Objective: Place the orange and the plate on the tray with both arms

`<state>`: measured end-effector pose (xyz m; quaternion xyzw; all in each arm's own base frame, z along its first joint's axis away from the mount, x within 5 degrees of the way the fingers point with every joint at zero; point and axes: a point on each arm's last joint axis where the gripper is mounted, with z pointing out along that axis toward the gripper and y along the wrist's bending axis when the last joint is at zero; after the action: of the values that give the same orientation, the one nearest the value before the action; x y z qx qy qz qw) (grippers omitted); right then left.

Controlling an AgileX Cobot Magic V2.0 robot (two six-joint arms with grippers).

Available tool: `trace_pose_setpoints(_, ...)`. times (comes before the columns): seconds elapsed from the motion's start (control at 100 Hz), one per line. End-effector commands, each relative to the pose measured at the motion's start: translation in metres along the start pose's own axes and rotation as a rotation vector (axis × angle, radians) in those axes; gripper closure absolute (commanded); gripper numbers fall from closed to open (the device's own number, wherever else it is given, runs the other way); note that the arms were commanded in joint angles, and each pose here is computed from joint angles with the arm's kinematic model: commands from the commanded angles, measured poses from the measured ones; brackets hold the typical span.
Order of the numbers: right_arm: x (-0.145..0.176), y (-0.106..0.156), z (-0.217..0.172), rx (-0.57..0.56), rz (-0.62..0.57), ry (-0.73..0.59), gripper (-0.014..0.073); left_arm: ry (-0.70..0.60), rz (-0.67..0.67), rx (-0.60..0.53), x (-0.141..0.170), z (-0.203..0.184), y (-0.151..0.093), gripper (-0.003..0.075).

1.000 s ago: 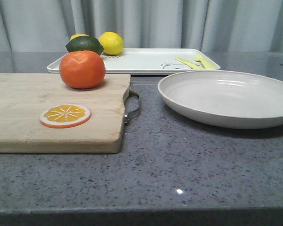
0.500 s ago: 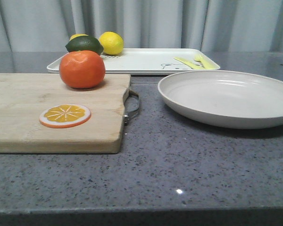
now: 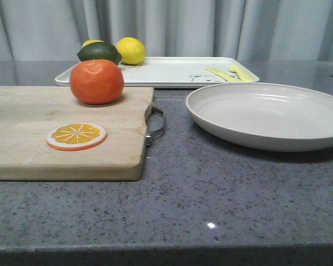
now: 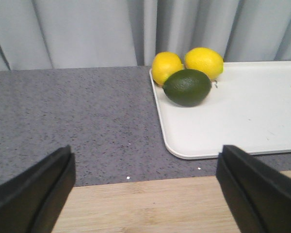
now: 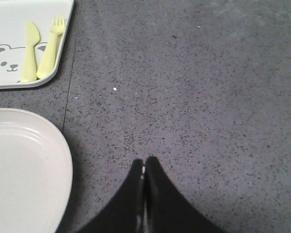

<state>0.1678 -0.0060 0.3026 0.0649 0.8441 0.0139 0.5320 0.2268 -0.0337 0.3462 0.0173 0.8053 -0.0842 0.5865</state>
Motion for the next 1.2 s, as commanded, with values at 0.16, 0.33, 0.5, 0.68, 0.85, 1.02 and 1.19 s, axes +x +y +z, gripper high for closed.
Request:
trace_pose_setpoints(0.16,-0.02,0.003,-0.006,-0.019,-0.007,-0.121,0.0654,0.057,0.03,0.13,-0.026,0.028,-0.037,0.0069)
trace_pose_setpoints(0.33,-0.02,0.003,-0.006,-0.019,-0.007,-0.121,0.0654,0.213,0.059,0.221,-0.027,0.053,-0.069,0.0084)
trace_pose_setpoints(0.5,-0.02,0.003,-0.006,-0.019,-0.007,-0.121,0.0654,0.325,0.096,0.274,-0.024,0.08,-0.095,0.0123)
trace_pose_setpoints(0.68,-0.02,0.003,-0.006,-0.019,-0.007,-0.121,0.0654,0.451,0.078,0.305,-0.018,0.103,-0.11,0.0123)
trace_pose_setpoints(0.85,-0.02,0.003,-0.006,-0.019,-0.007,-0.121,0.0654,0.544,0.051,0.32,-0.01,0.12,-0.116,0.0123)
trace_pose_setpoints(1.02,-0.02,0.003,-0.006,-0.019,-0.007,-0.121,0.0654,0.607,0.043,0.323,-0.001,0.128,-0.118,0.0123)
trace_pose_setpoints(1.19,-0.02,0.003,-0.006,-0.019,-0.007,-0.121,0.0654,0.633,0.031,0.325,0.005,0.133,-0.119,0.0129)
